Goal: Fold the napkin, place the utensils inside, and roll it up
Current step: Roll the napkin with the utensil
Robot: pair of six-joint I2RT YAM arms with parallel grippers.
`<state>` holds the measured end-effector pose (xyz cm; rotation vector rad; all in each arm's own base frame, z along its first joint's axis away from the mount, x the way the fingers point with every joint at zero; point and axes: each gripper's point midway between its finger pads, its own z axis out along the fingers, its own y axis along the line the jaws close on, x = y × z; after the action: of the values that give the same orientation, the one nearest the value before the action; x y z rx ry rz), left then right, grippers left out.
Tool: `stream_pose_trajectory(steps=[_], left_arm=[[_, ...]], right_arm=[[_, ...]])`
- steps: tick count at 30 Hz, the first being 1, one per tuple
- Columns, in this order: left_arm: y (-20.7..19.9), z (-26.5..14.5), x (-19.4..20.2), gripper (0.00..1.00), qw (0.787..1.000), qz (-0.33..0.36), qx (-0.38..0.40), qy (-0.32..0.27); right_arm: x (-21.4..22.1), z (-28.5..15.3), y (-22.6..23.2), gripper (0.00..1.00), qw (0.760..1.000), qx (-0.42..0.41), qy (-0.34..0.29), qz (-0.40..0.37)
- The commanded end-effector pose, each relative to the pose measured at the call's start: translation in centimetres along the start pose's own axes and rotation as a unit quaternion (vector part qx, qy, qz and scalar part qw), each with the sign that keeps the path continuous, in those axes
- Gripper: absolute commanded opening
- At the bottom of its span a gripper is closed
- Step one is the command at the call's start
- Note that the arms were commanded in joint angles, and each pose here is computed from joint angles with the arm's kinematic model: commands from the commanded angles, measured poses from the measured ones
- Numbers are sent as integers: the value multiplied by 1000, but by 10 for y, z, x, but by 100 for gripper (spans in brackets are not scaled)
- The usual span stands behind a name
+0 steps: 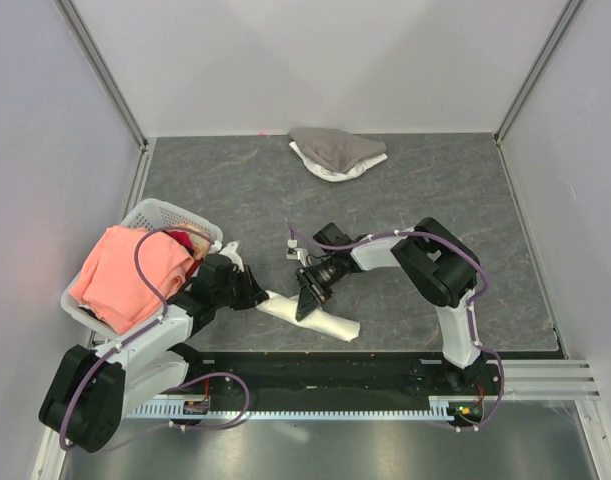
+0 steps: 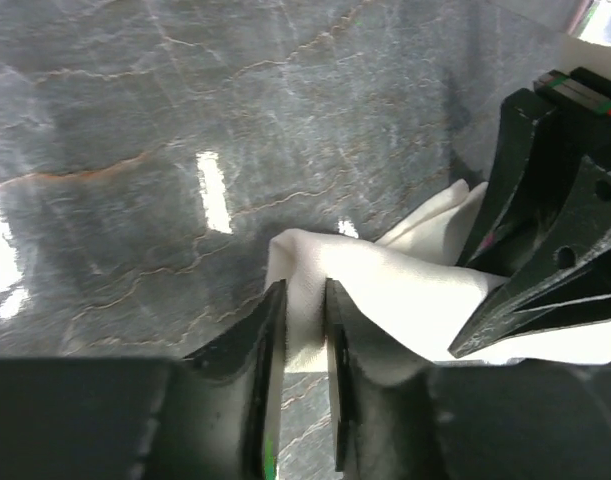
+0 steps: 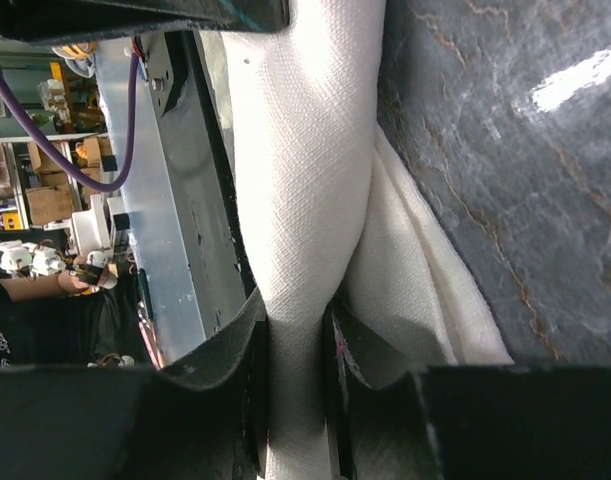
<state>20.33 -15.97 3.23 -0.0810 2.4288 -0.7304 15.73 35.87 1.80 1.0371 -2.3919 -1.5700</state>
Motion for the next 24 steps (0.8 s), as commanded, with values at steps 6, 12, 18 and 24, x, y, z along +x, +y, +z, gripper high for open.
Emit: stream_pose_trajectory(steps=[6, 12, 18, 24], left_arm=[[-8, 3, -7, 2, 1000, -10, 12, -9], [-7, 1, -7, 2, 1000, -14, -10, 15], [-8, -1, -4, 2, 997, -22, -32, 64], [-21, -1, -8, 2, 996, -25, -8, 86]], right_arm=[[-18, -36, -9, 51, 991, 129, -28, -25], [-41, -78, 24, 73, 964, 213, -91, -127], [-46, -87, 26, 81, 871, 394, -132, -261], [-36, -56, 29, 82, 827, 435, -121, -335]])
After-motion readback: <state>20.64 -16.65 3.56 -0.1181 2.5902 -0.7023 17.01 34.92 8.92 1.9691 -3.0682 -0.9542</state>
